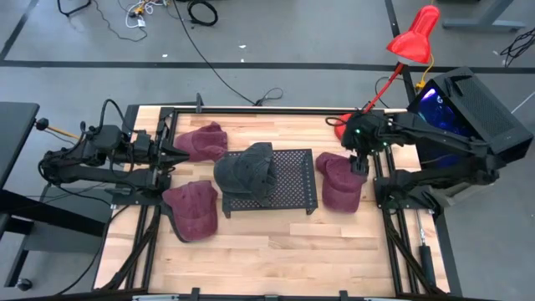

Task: Pick & Place hat
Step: Put the right red cap on the shelf

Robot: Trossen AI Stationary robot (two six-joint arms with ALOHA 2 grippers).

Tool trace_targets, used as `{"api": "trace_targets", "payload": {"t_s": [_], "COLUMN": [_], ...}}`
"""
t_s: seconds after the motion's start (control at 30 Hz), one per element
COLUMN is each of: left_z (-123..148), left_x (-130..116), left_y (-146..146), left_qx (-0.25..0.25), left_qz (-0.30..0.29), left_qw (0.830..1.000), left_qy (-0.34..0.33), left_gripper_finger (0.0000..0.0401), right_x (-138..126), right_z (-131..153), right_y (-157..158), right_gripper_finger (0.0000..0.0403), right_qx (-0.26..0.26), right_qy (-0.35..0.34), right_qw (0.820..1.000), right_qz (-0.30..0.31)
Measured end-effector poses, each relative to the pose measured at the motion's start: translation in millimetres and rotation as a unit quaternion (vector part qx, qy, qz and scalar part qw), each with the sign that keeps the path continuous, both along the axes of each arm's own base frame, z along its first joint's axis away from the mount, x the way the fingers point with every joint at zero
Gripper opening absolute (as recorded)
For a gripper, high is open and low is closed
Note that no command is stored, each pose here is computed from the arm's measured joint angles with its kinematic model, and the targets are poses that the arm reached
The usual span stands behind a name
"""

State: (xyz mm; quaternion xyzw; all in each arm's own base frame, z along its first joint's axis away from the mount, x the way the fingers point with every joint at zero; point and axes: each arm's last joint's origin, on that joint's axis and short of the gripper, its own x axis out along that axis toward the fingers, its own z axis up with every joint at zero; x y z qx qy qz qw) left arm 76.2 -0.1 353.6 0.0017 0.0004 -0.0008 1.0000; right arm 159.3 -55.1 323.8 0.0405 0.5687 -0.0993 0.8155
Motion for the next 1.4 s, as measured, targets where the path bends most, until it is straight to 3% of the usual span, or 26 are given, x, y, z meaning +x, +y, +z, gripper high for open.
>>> {"api": "trace_targets", "payload": {"t_s": [0.4,0.73,0.9,1.4], "left_z": [0,0,0,0], "left_x": [0,0,0,0], "left_y": [0,0,0,0], "left_qx": [0.000,0.000,0.000,0.000], "left_qz": [0.000,0.000,0.000,0.000], "left_qw": [1.000,1.000,1.000,1.000], "left_qy": [0.000,0.000,0.000,0.000], "left_gripper_finger": [0.0048,0.0048,0.0048,0.0048], "right_x": [3,-4,-11,-17], "right_z": [-24,-73,-91,-109], "right_y": [-34,-43,-48,-68], "right_gripper_finger": [0.0233,0.0233,0.0233,0.0233], "right_qx": [0.002,0.015,0.046,0.073], "right_qy": [0.066,0.099,0.096,0.093], "right_qw": [0.998,0.995,0.994,0.993], "right_qz": [-0.005,0.005,0.005,0.006]}}
